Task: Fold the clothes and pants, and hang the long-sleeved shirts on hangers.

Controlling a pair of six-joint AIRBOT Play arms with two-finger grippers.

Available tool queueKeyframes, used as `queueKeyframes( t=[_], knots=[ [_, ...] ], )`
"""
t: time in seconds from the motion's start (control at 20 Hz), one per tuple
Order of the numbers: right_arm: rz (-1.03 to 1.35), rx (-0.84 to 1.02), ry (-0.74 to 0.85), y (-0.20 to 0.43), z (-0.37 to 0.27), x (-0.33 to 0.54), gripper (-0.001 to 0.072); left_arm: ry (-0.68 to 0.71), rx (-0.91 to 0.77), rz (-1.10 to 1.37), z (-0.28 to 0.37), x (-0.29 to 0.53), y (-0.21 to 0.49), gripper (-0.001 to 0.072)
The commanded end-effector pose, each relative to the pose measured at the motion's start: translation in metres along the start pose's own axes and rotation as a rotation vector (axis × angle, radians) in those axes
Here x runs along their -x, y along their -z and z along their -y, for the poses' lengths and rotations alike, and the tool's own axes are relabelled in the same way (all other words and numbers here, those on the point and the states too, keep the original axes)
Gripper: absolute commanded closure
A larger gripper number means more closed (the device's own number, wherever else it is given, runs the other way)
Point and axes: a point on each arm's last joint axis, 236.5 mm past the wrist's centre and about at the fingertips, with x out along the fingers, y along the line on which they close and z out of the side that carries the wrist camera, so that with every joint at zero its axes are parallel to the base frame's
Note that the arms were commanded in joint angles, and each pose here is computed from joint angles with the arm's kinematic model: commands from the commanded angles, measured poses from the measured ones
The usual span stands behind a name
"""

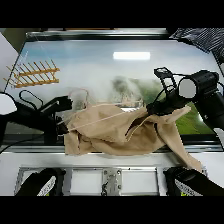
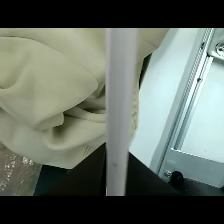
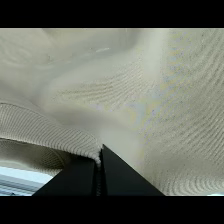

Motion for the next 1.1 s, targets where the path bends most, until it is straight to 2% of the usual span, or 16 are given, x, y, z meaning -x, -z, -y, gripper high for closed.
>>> queueKeyframes(
  t=[0.0, 0.25, 0.45, 0.9, 1.05],
  knots=[
    [0.000, -0.001, 0.000, 0.000, 0.000, 0.000, 0.0679, 0.058, -0.023, -0.002, 0.014, -0.024, 0.002, 0.0688],
    [0.000, -0.001, 0.000, 0.000, 0.000, 0.000, 0.0679, 0.152, -0.044, -0.050, 0.017, -0.049, -0.003, 0.0688],
    [0.000, -0.001, 0.000, 0.000, 0.000, 0.000, 0.0679, 0.151, -0.028, -0.034, 0.004, -0.064, -0.012, 0.0689],
    [0.002, 0.020, -0.017, 0.000, -0.004, 0.001, 0.0679, 0.253, 0.003, 0.005, 0.003, -0.091, -0.028, 0.0689],
    [0.027, 0.084, -0.008, -0.005, -0.003, 0.024, 0.0679, 0.198, -0.032, 0.041, -0.007, -0.097, -0.041, 0.0689]
  ],
)
